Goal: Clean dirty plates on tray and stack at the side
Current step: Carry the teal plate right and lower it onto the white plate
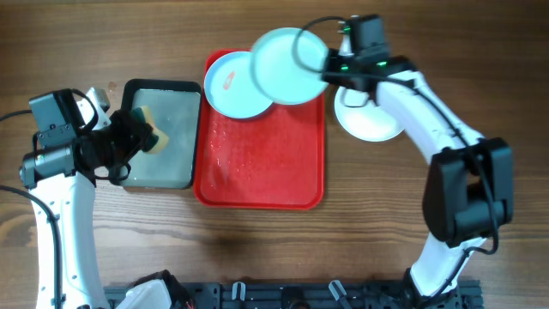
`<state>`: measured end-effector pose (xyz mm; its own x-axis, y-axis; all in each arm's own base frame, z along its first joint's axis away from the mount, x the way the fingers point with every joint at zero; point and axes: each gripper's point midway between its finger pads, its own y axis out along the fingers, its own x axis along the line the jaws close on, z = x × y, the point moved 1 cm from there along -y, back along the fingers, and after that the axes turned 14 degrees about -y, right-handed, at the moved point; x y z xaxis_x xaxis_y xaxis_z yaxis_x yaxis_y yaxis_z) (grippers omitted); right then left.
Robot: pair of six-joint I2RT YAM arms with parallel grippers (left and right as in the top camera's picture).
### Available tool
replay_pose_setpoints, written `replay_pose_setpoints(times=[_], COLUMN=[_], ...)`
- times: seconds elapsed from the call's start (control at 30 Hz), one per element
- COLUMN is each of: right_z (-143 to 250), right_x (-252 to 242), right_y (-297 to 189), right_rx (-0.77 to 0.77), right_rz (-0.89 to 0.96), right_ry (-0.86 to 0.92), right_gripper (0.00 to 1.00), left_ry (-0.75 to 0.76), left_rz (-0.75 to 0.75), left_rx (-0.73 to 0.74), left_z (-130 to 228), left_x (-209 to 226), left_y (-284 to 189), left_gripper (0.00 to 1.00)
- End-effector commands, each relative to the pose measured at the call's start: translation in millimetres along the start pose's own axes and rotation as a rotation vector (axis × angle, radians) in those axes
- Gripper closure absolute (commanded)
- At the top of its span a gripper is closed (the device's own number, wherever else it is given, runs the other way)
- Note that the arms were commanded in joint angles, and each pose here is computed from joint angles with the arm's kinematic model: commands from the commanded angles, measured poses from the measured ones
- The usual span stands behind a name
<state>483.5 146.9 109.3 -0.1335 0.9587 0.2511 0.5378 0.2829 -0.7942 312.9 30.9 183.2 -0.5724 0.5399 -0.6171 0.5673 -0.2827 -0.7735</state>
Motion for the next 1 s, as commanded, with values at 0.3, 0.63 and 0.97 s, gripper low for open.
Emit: replay_pose_setpoints(times=[0.3,0.63,0.97], right_z=[14,57,71], right_x=[-127,-178,-177], right_y=[-36,-60,-63], right_rx=[0.095,0.268,0.332], right_rz=[0.181,0.409,0.411], right_ry=[0.171,0.172,0.15], right_gripper=[0.96,0.96,0.96], left_ry=[0.026,0.025,0.025], left_rz=[0.029,0.029,0.029], left_rx=[-0.011,-0.01,-0.01], left_z=[-2,-2,-2], left_x=[-7,-7,-7], left_y=[-6,-6,-6], left_gripper=[0.96,0.96,0.96])
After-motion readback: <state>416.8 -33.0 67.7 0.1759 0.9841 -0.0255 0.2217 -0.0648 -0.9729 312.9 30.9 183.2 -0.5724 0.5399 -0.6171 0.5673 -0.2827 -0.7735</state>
